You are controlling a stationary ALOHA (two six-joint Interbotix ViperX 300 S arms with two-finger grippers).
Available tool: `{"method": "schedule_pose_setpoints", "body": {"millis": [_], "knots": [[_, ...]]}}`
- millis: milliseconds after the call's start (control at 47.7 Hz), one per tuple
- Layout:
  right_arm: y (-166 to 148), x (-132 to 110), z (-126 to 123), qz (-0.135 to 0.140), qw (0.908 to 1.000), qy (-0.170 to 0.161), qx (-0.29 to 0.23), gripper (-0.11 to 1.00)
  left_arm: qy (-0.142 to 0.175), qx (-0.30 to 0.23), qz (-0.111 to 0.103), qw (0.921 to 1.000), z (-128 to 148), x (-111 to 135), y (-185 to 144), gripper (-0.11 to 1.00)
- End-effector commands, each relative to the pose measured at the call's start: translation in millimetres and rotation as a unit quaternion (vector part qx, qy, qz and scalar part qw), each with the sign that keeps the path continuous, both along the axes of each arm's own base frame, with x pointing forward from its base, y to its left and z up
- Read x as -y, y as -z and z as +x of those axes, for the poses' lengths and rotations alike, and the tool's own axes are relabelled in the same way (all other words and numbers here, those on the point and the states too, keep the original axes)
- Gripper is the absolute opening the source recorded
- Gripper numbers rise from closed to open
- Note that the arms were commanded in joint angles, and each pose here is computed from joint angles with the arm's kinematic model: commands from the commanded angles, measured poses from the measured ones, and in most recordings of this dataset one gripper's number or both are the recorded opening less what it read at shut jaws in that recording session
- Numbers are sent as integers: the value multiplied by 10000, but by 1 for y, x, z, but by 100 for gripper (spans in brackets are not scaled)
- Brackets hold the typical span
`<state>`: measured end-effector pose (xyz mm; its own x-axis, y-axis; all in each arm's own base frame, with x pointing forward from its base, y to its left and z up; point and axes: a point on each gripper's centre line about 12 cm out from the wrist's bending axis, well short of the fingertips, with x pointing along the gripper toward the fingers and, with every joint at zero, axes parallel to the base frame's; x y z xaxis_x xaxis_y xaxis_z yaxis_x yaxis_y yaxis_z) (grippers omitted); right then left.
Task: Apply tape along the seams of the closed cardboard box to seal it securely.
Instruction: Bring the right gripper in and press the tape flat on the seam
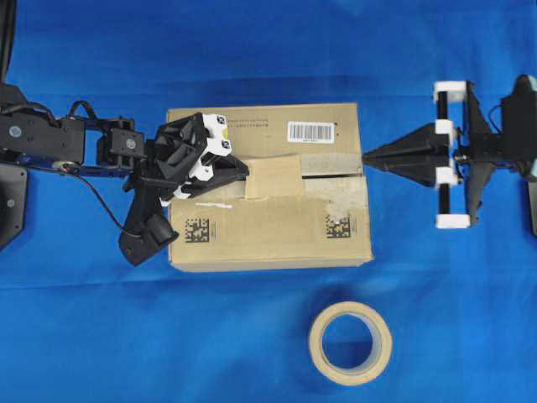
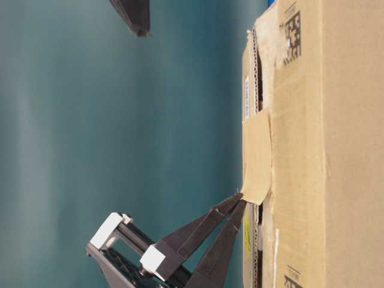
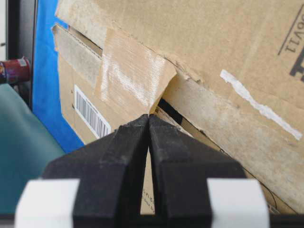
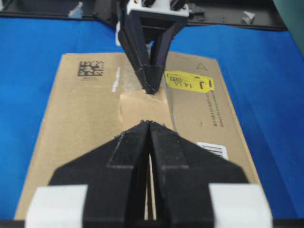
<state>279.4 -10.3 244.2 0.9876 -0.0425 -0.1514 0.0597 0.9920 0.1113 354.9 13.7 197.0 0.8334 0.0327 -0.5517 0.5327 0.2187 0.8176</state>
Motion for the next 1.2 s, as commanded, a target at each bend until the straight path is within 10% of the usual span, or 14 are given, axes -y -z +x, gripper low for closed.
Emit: {"method": "schedule_pose_setpoints", "body": {"millis": [0, 273, 482, 1175], "knots": [[-11, 3, 9, -1, 9998, 60, 176, 4, -19, 184, 14, 9998, 4, -2, -12, 0], [-6, 7, 42, 12, 10000, 92, 8, 5, -57, 176, 14, 9998, 3, -5, -12, 0], [-5, 9, 76, 0, 9999, 87, -54, 58, -61, 176, 21, 9998, 4, -5, -12, 0], [27, -1, 104, -27, 9986, -73, -522, 46, -76, 146, -7, 9999, 4, -5, -12, 0]]}}
